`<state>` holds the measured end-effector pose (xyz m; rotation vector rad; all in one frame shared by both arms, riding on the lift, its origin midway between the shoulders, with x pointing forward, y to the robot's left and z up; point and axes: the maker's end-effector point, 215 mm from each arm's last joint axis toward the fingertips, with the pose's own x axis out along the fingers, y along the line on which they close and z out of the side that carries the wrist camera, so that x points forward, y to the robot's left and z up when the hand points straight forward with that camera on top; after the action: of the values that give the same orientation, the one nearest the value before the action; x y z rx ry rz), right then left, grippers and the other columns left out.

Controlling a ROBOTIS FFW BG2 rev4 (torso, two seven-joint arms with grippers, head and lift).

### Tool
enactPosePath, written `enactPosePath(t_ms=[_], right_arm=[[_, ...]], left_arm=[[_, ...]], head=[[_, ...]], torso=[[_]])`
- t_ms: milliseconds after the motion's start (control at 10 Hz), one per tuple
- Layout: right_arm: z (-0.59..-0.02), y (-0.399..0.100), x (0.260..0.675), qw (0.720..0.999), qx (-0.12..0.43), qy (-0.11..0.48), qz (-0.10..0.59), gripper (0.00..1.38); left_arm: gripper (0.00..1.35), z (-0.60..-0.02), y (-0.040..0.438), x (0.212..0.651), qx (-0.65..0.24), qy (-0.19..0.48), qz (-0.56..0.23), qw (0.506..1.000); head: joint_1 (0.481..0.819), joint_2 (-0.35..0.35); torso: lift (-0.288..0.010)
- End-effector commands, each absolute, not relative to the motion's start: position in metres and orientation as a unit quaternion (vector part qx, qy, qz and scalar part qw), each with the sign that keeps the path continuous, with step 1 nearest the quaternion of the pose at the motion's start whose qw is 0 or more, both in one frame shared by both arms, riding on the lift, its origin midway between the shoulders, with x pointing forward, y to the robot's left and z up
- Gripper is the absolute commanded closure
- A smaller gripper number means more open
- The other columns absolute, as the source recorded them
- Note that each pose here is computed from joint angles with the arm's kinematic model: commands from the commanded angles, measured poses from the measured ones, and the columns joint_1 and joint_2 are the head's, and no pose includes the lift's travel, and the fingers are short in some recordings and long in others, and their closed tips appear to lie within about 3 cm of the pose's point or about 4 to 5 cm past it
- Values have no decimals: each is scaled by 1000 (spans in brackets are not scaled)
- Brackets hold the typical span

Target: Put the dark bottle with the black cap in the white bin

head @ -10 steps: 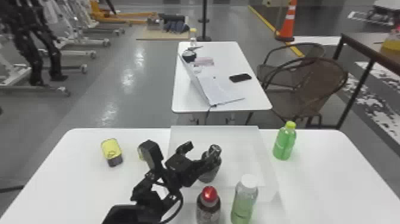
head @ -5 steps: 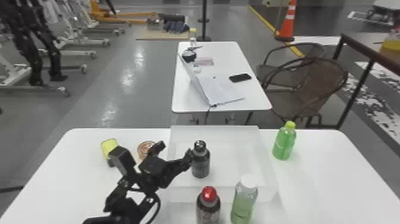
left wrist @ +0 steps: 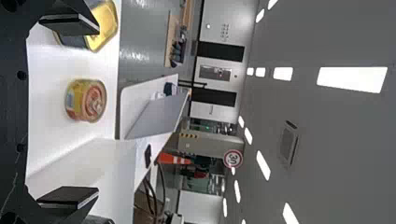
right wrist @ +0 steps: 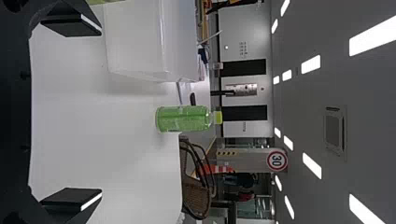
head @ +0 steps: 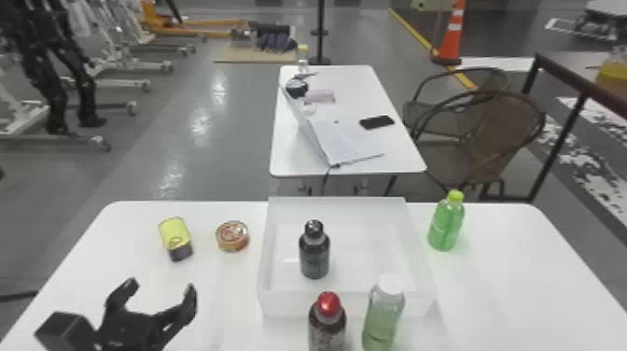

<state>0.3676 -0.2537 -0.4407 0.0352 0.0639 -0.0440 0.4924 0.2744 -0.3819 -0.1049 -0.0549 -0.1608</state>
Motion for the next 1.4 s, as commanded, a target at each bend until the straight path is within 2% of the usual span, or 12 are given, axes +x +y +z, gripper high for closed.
enactPosePath(t_ms=[0,400,1300], right_arm=[[-441,-254,367,999,17,33,-22,82],[-445,-254,360,999,14,43,-25,82],[-448,-255,356,998,12,49,-27,81]], left_arm=[[94,-401,303,460,-10,-5,-59,998],[94,-442,323,403,11,36,-25,999],[94,-451,304,401,-15,43,-24,999]], head=[[549,0],[549,0],[549,0]], torso=[[-100],[-100],[-100]])
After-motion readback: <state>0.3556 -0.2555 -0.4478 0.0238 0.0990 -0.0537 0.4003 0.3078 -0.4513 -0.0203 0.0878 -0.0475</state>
